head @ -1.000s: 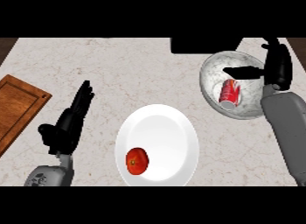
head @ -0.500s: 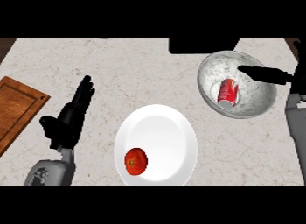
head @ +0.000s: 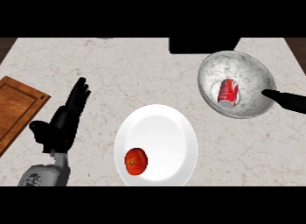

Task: Pick the can from the plate and place it in the bowl

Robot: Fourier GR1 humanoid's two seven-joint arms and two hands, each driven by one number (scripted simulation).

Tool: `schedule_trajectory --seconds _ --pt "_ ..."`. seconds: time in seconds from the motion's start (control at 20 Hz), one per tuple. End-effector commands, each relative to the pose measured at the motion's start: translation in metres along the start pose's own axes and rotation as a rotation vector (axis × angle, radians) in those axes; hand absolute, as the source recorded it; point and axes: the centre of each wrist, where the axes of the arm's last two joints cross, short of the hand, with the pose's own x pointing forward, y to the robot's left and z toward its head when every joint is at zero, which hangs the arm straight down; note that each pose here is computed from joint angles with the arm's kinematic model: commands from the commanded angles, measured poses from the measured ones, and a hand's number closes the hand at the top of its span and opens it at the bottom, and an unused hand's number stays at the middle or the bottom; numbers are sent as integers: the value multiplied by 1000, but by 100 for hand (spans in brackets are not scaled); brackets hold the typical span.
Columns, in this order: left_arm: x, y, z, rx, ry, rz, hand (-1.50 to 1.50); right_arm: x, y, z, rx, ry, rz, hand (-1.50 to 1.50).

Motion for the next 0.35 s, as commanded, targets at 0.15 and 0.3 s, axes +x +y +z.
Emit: schedule_trajectory --seconds 0.15,0.3 --pt "-2 -21 -13 -4 6 -18 0 -14 -32 34 68 -25 -18 -150" --pt "4 -2 10 -20 -6 -16 0 -28 -29 44 45 0 -8 -150"
